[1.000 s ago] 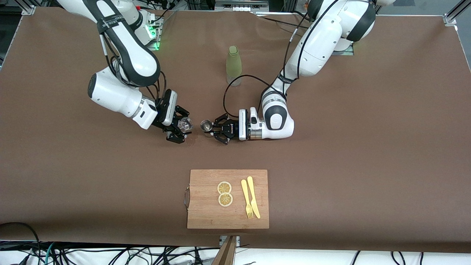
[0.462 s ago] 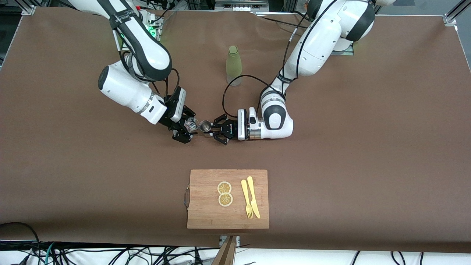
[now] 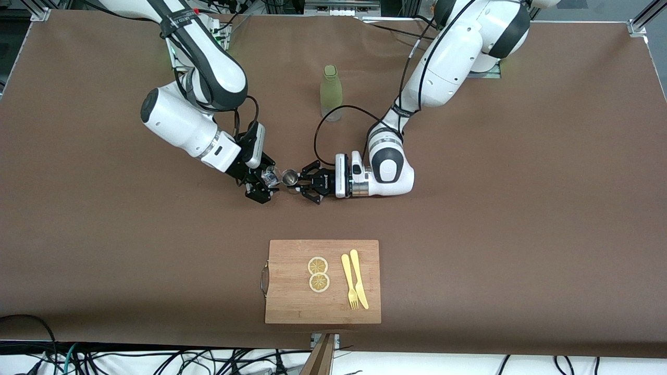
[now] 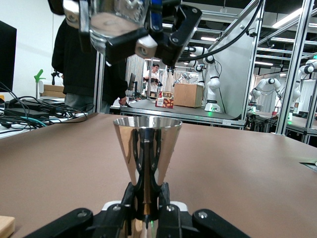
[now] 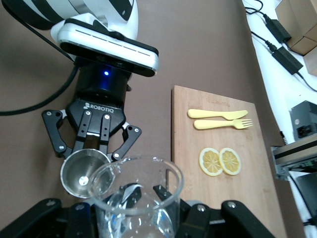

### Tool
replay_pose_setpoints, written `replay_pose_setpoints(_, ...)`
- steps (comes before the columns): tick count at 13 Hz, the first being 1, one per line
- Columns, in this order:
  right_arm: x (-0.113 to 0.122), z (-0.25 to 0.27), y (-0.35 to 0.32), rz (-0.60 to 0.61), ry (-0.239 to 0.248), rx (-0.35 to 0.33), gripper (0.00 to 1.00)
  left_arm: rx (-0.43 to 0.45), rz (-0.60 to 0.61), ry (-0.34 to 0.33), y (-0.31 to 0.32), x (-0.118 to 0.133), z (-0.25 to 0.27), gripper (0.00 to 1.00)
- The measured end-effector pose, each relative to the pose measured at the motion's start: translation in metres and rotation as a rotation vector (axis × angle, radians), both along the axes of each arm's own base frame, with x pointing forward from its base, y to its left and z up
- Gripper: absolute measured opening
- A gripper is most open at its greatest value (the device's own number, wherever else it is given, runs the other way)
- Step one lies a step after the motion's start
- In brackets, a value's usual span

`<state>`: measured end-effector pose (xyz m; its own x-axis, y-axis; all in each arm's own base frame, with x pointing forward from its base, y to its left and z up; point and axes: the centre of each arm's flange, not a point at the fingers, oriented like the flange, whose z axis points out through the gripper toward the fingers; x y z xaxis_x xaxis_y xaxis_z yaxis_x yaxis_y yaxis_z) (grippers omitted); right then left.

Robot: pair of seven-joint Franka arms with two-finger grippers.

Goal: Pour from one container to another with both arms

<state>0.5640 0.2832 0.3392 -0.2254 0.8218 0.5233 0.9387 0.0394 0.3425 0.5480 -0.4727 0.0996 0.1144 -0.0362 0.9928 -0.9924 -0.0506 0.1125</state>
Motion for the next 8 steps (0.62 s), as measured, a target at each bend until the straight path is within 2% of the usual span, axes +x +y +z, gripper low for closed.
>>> replay_pose_setpoints(2,-0.0005,0.0039,0.0048,0.006,-0.040,-0.016,0.25,0.002,0.000,0.000,-0.0004,-0.0003,-0.0002,0.21)
replay_pose_setpoints(8,-0.0013,0.0088,0.0102,0.063,-0.094,-0.066,0.25,0.010,0.002,-0.004,-0.0030,-0.0006,0.0003,0.21)
